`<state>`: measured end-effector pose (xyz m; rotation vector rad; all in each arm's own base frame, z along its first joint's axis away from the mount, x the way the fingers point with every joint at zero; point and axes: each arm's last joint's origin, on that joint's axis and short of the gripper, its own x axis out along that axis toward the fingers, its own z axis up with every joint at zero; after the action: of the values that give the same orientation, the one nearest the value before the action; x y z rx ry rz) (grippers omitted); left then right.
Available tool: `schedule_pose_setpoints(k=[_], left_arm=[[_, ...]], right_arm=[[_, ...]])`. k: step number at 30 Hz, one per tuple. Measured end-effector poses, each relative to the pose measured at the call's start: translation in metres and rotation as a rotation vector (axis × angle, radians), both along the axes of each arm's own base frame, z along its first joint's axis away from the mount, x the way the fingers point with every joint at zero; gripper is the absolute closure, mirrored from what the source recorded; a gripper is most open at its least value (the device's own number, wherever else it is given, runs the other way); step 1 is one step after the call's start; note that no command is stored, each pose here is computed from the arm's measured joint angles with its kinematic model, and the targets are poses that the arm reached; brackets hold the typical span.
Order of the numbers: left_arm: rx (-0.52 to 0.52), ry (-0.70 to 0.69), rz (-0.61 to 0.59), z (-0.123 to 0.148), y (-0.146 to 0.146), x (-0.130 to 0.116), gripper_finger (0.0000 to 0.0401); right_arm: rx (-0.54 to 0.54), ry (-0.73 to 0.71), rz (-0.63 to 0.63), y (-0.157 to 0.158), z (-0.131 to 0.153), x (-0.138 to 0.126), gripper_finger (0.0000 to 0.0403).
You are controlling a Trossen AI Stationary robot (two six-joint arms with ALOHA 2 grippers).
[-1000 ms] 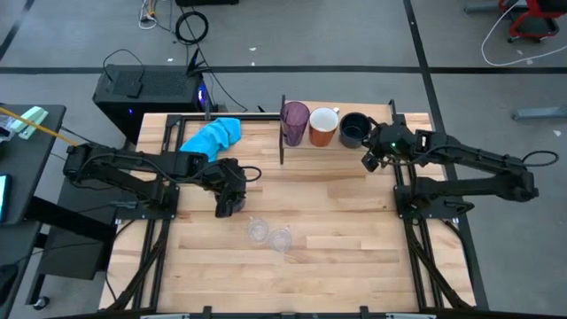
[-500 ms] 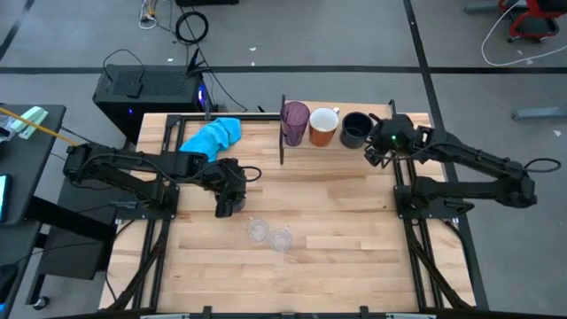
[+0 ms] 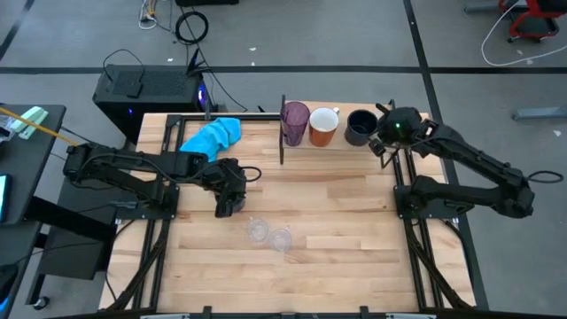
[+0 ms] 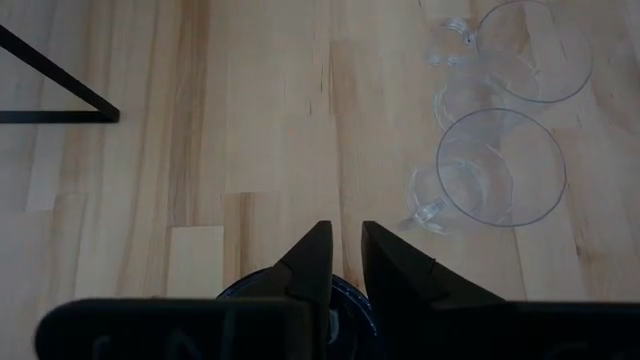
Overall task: Stack small to large cups/mugs on shelf
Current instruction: Put the right black mug on the shelf
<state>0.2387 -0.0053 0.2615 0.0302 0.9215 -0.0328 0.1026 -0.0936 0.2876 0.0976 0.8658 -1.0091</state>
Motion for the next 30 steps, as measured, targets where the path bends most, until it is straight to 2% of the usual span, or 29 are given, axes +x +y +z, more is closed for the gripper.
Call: schedule_pose_setpoints(k=[6,10,15,18,24,30], left_arm=[[0.0,0.0,0.0,0.0,0.0,0.0,0.0333],[0.0,0.0,0.001,0.0,0.0,0.0,0.0333],[0.0,0.0,0.001,0.0,0.0,0.0,0.034],[0.0,0.001,0.001,0.0,0.0,0.0,0.0341],[-0.002,0.001,0.003,0.0,0.0,0.0,0.0338],[0.009,0.001,-0.012,0.0,0.0,0.0,0.0345]], right_arm=[[0.013,-0.097,0.0,0.003,0.024,-0.002,0.0276],[0.073,-0.104,-0.01,0.006,0.036,-0.004,0.0276],[0.204,-0.055,0.026,0.005,0.025,0.002,0.0276],[0.241,0.01,0.027,-0.001,0.013,0.005,0.0276],[0.187,0.075,-0.014,-0.018,0.01,0.006,0.0276],[0.076,0.095,-0.015,-0.034,0.016,0.001,0.0276]])
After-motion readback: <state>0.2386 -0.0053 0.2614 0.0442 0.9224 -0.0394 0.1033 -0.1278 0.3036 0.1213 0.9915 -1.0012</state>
